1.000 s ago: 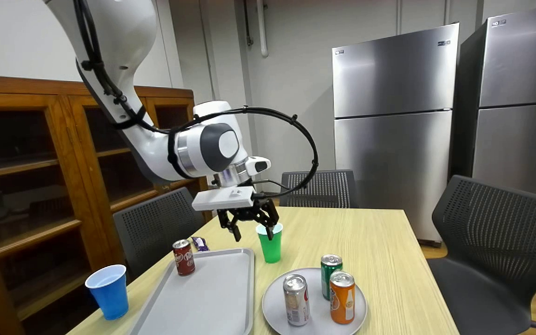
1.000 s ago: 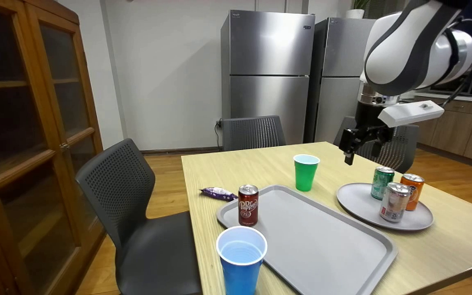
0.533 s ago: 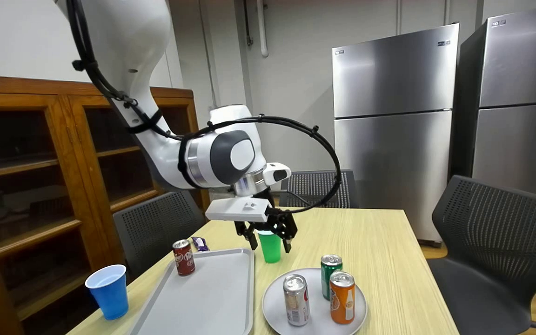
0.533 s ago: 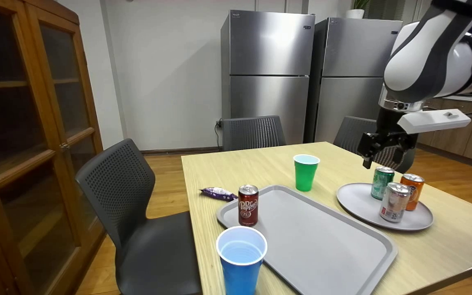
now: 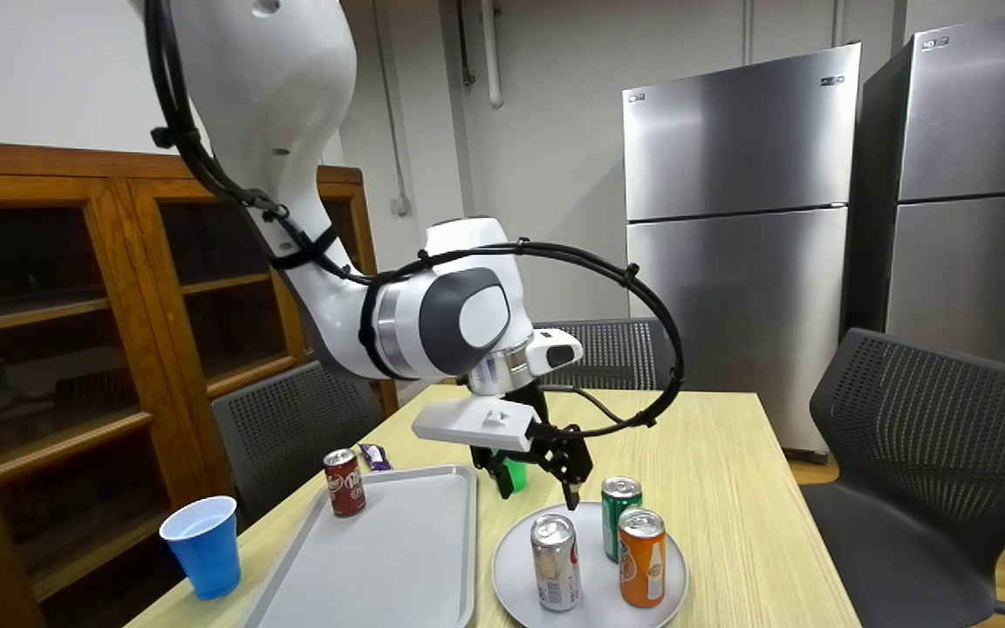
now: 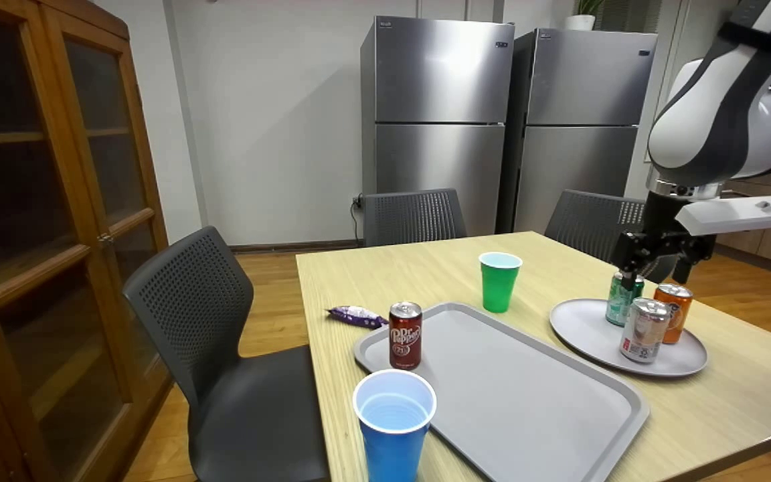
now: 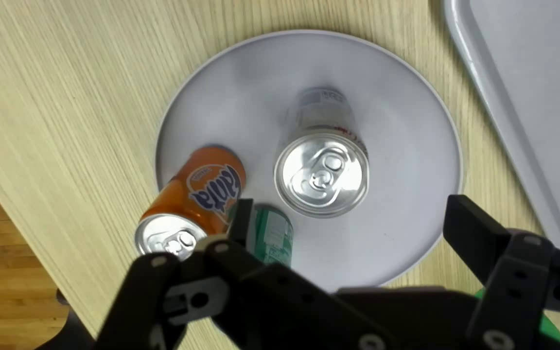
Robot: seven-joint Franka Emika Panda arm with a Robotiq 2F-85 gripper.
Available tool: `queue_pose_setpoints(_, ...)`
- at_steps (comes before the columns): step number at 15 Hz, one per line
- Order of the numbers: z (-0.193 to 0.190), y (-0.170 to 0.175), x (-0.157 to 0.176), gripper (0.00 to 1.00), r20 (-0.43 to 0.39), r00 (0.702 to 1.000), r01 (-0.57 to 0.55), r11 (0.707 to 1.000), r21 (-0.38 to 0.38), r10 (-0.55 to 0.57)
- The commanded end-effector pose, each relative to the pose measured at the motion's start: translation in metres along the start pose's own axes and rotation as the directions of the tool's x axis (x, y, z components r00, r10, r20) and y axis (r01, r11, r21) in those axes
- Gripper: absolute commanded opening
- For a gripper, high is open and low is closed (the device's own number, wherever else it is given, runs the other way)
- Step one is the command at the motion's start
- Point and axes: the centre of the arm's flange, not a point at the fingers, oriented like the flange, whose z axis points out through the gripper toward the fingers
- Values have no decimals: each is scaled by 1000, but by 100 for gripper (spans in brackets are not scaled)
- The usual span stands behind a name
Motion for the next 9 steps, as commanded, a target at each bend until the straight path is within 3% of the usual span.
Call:
queue_pose_setpoints(1,20,10,1,100,8,999,-32,999,-6,32)
queue_pose_setpoints(9,49,10,8,100,48,997,-59,998,-8,59)
